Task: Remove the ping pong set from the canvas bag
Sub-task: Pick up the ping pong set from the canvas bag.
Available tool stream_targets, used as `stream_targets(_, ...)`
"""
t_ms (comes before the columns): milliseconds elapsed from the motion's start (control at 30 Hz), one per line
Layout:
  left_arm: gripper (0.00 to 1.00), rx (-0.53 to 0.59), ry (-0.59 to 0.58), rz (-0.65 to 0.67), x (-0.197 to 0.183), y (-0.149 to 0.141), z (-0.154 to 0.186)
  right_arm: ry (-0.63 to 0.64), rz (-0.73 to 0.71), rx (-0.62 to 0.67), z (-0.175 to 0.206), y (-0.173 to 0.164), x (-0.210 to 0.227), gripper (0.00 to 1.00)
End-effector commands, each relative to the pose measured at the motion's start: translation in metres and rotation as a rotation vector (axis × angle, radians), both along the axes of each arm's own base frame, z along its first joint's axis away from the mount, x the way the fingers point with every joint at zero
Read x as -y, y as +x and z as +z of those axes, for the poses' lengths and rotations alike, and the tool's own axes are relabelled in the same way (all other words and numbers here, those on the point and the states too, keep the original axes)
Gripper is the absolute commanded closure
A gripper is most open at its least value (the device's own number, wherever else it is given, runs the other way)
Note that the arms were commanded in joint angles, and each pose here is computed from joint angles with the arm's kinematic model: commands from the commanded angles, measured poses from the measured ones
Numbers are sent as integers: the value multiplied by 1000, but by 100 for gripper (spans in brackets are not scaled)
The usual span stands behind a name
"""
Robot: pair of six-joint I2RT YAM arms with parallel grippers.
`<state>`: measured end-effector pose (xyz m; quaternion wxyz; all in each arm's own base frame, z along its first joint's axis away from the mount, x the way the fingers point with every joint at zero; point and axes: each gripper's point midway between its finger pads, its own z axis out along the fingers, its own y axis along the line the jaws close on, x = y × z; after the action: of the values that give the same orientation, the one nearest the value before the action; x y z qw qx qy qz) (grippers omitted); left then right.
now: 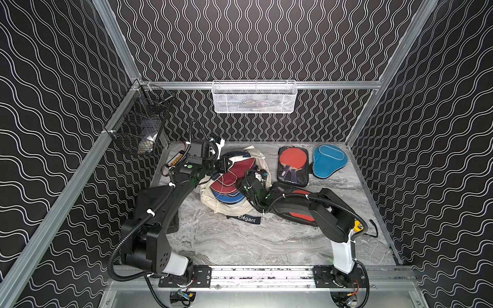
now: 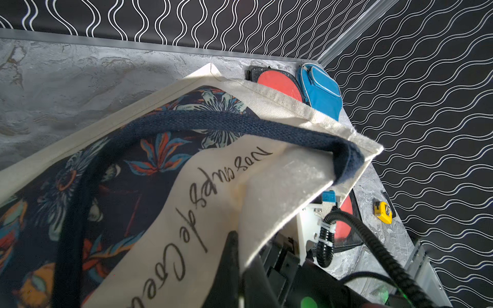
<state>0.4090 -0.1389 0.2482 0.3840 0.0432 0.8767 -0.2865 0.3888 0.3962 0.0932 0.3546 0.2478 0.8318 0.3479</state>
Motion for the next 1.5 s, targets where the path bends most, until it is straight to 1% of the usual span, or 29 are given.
stream_targets(0,100,44,-21,0,0,3,12,15,2,38,-1,10,-2,31)
stream_targets(133,100,41,-26,-1,1,3,11,31,27,80,1,18,-8,29)
stream_targets(300,100,43,-29,-2,2,3,12,111,74,153,7,24,-16,29)
stream_targets(500,100,41,-30,-5,2,3,11,196,141,266,40,23,-26,29)
stream_targets(600,100,38,-31,-7,3,3,10,243,171,301,56,22,-33,29)
stream_targets(833,100,34,-28,-5,2,3,8,352,241,321,75,19,-46,31)
stream_targets(967,100,35,-28,-6,3,3,8,346,234,251,62,20,-49,32)
stream_targets(1033,100,35,-27,-5,2,3,9,342,208,162,43,23,-48,33)
stream_targets(1100,100,34,-26,-7,3,2,8,347,190,69,22,24,-49,35)
stream_targets(1200,100,37,-27,-7,3,2,9,355,185,-12,3,23,-53,39)
stream_targets(1300,100,36,-28,-10,4,2,9,385,185,-25,-1,25,-55,44)
stream_targets(1333,100,38,-27,-9,4,2,9,392,185,-24,-1,26,-56,47)
stream_targets(1467,100,39,-28,-11,4,2,10,418,185,-11,3,31,-55,69)
